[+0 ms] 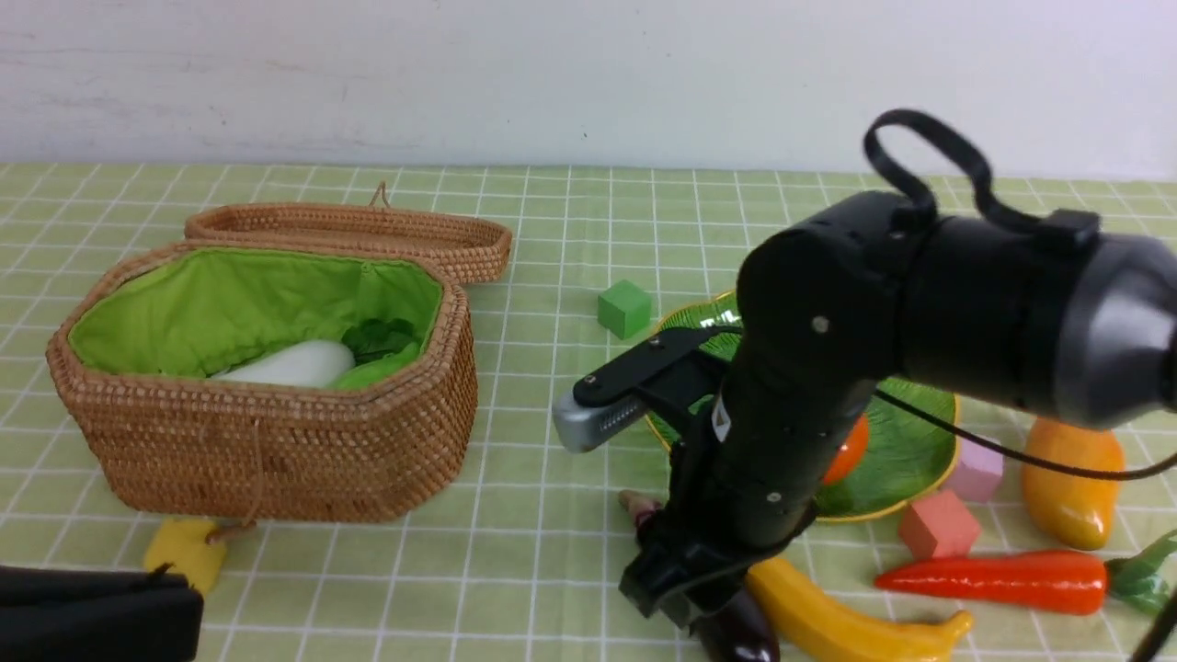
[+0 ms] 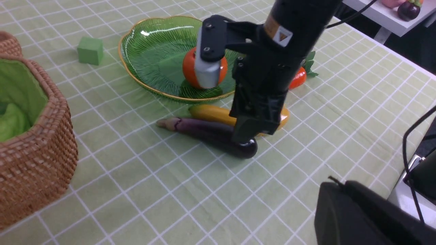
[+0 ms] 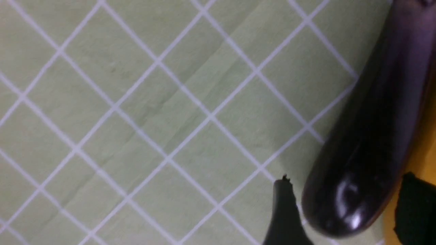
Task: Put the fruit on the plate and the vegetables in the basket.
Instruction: Grab an eggplant with your right arm and place it in the basket on the left.
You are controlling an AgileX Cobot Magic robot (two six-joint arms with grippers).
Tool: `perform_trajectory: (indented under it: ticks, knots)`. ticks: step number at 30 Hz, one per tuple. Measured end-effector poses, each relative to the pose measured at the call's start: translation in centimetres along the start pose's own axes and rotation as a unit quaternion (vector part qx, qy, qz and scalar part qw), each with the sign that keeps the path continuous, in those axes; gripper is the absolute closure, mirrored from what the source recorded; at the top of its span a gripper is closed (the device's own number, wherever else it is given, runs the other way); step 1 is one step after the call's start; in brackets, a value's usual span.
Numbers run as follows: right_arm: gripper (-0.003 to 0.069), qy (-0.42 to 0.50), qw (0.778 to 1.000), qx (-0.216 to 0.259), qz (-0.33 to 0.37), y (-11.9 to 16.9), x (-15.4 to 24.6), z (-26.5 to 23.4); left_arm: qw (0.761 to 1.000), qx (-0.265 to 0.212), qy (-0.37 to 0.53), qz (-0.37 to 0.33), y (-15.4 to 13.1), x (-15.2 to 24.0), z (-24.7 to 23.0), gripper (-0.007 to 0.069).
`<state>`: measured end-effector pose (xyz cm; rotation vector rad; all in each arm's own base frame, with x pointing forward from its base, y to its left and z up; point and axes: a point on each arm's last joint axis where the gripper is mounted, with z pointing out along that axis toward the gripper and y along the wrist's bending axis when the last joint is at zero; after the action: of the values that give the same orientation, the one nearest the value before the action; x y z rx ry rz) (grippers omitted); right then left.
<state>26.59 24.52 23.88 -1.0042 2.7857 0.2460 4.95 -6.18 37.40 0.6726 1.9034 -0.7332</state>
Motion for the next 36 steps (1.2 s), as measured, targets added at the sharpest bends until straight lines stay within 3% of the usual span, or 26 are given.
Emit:
perform_trajectory:
  ticks: [6,31,36]
  knots:
    - [0.0218,0.006,1.000,0.020,-0.010,-0.5,-0.7,2.4,1.000,0.000,0.001,0.000,0.0,0.0,0.0,0.0638]
    - [0.0216,0.009,0.999,0.048,-0.018,-1.3,-1.5,4.5,1.000,-0.005,0.014,0.000,0.1,0.3,0.0,0.0638]
    - [0.0185,0.009,0.999,0.049,-0.009,-1.3,-1.5,4.5,1.000,-0.005,0.014,0.000,0.1,0.3,0.0,0.0638]
